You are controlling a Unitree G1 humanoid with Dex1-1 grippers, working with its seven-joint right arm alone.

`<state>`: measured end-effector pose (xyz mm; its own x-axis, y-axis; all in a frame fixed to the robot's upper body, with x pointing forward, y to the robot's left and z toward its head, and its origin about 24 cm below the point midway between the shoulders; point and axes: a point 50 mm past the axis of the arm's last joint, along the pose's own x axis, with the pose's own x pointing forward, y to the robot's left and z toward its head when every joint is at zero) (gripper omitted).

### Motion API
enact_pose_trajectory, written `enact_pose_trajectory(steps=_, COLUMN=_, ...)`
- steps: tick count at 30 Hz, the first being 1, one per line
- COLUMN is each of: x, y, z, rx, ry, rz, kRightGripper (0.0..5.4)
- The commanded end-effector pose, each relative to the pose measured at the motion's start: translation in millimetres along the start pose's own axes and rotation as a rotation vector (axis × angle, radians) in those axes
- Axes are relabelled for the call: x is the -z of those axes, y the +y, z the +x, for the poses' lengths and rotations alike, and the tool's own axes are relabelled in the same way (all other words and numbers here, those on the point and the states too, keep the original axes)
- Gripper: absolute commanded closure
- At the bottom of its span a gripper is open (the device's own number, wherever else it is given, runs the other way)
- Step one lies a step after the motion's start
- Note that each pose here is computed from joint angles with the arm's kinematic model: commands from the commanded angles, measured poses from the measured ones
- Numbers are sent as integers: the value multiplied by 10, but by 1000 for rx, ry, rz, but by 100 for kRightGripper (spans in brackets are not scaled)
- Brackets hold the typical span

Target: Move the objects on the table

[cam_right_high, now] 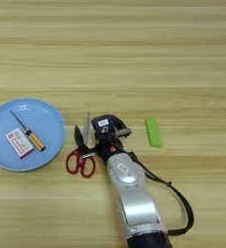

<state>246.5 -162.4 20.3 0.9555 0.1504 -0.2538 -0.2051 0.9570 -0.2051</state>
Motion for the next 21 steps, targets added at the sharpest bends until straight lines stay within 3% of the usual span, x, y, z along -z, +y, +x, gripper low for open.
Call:
enact_pose_trajectory(steps=1, x=-247, y=-161, z=15, rx=53, ry=-103, rz=-36, kRightGripper=3)
enact_pose_trajectory(steps=21, x=-77, y=-397, z=-48, rx=117, ry=-42, rz=-69, kRightGripper=3)
